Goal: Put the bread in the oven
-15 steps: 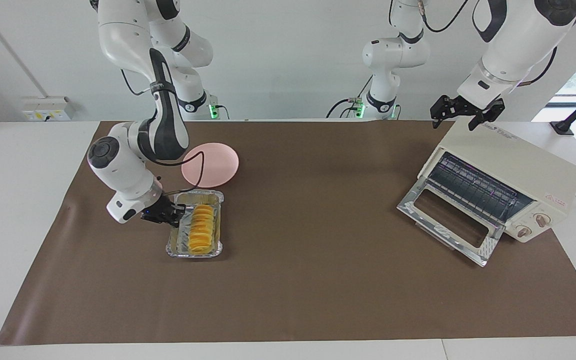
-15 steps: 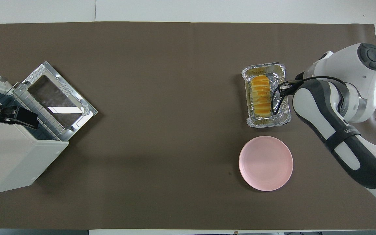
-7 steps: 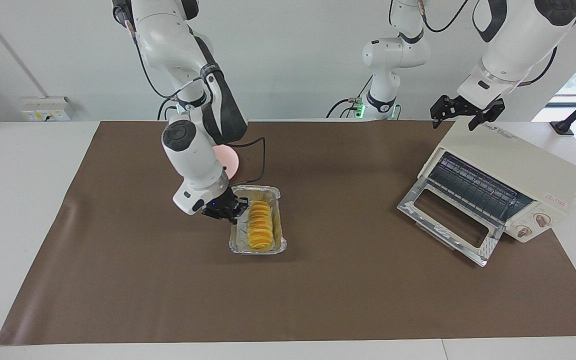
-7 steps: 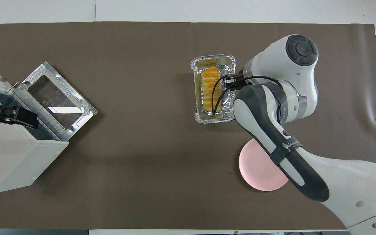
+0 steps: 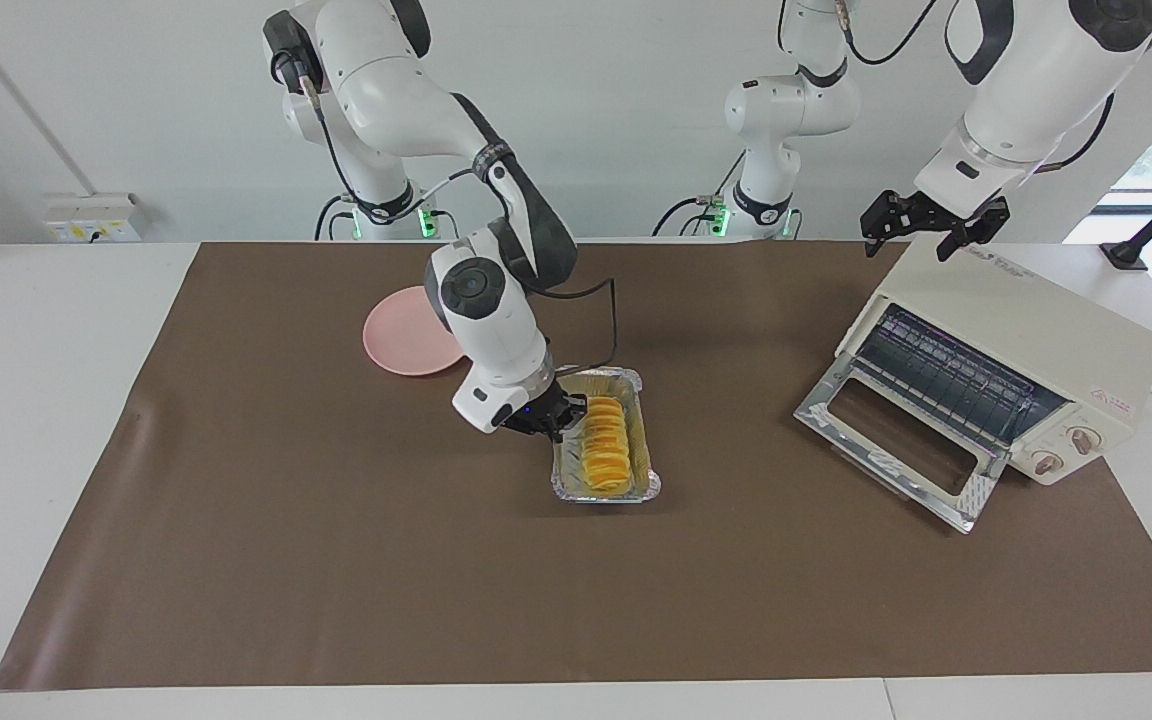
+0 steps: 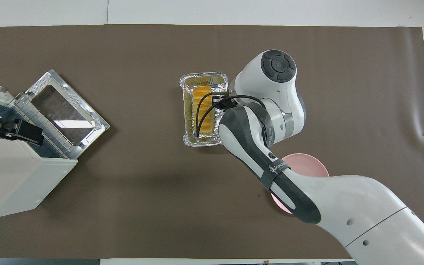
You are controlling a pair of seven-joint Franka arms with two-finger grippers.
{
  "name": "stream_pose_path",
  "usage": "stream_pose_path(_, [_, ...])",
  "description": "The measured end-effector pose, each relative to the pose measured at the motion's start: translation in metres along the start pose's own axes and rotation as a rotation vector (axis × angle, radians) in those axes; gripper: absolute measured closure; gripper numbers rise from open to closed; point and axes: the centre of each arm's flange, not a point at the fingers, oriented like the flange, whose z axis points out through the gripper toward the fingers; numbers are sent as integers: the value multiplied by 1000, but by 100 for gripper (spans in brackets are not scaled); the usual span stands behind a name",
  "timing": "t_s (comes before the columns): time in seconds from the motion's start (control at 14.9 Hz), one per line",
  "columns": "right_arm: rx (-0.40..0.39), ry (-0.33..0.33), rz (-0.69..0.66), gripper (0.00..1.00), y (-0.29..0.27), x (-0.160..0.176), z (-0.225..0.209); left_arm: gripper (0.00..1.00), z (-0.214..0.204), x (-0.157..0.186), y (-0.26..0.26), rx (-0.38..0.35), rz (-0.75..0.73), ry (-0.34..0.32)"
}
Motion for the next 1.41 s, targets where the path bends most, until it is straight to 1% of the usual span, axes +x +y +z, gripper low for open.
stream_pose_path(0.34, [-13, -19, 3, 98, -3, -13, 24, 0, 0, 0, 0, 0, 0, 0])
stream_pose_path(0.4, [-15, -20, 4, 93, -2, -14, 27, 0, 0, 0, 0, 0, 0, 0])
stream_pose_path(0.47, [-17, -21, 4, 93, -1, -14, 27, 0, 0, 0, 0, 0, 0, 0])
stream_pose_path(0.54, [-21, -21, 2, 89, 0, -14, 27, 0, 0, 0, 0, 0, 0, 0])
stream_pose_path(0.6, [-32, -23, -5, 77, 0, -14, 26, 0, 0, 0, 0, 0, 0, 0])
stream_pose_path(0.67, [-52, -22, -19, 67, 1, -13, 21, 0, 0, 0, 0, 0, 0, 0])
stream_pose_path(0.74, [-75, -21, -33, 55, 1, -11, 10, 0, 0, 0, 0, 0, 0, 0])
stream_pose_path(0.87, [-101, -8, -38, 35, 5, -6, -27, 0, 0, 0, 0, 0, 0, 0])
stream_pose_path(0.94, [-105, 5, -28, 22, 12, -3, -52, 0, 0, 0, 0, 0, 0, 0])
stream_pose_path(1.01, [-110, 16, -11, 12, 24, -2, -80, 0, 0, 0, 0, 0, 0, 0])
stream_pose_path(1.07, [-125, 25, 0, 5, 39, -2, -109, 0, 0, 0, 0, 0, 0, 0])
stream_pose_path(1.14, [-142, 31, -4, 0, 56, -3, -136, 0, 0, 0, 0, 0, 0, 0])
stream_pose_path(1.27, [-162, 25, -38, 0, 96, -6, -179, 0, 0, 0, 0, 0, 0, 0])
stream_pose_path(1.41, [-175, 10, -61, 0, 135, -8, -209, 0, 0, 0, 0, 0, 0, 0])
